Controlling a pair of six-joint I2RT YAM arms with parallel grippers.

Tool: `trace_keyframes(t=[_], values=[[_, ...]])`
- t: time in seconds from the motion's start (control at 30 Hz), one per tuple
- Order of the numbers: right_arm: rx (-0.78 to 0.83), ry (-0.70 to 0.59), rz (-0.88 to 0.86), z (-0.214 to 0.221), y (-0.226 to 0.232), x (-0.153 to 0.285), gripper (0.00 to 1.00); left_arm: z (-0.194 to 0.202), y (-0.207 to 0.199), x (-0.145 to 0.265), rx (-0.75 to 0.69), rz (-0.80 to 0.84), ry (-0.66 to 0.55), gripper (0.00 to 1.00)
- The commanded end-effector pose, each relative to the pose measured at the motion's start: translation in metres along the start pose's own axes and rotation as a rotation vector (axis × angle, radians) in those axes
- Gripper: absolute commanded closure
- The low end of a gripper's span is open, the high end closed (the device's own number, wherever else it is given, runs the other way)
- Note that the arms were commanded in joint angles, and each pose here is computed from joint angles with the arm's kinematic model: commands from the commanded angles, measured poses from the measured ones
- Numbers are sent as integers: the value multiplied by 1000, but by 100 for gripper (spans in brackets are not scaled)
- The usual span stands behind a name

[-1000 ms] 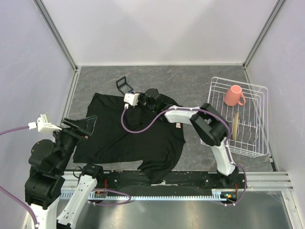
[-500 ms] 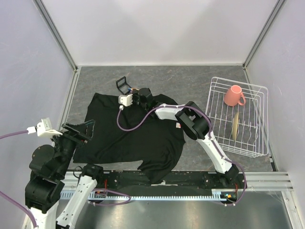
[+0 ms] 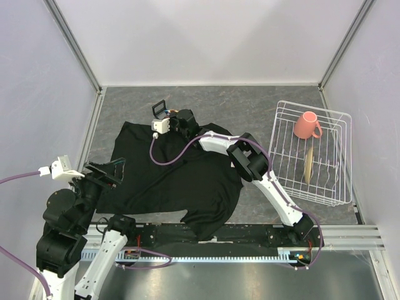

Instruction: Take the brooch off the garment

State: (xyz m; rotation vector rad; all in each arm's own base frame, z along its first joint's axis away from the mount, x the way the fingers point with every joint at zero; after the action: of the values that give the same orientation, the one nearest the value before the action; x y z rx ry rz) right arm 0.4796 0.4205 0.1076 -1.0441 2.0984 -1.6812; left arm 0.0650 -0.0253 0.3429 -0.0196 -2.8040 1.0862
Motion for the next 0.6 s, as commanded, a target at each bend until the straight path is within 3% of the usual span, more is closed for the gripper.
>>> trace_keyframes(t=[0.0,0.57], values=[[13,-30,20,-3,-7,-8,100,-7,1,1,-22,1,-59,26],[12,-86,29,-10,-5,-21,96,0,6,-2,-7,-17,-42,26]])
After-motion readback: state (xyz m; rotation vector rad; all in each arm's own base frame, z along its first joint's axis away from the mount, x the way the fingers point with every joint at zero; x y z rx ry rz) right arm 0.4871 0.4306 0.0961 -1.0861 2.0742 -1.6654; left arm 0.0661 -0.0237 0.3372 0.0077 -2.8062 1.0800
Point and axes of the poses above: each gripper's point midway between its finger pads, its own x axis back along the fingers, its own y axis along the line the jaws close on, z = x × y, the point moved 8 cm from there along x, back along the fingers, and after that the axes turned 3 degrees about x, right-handed, at the moved point
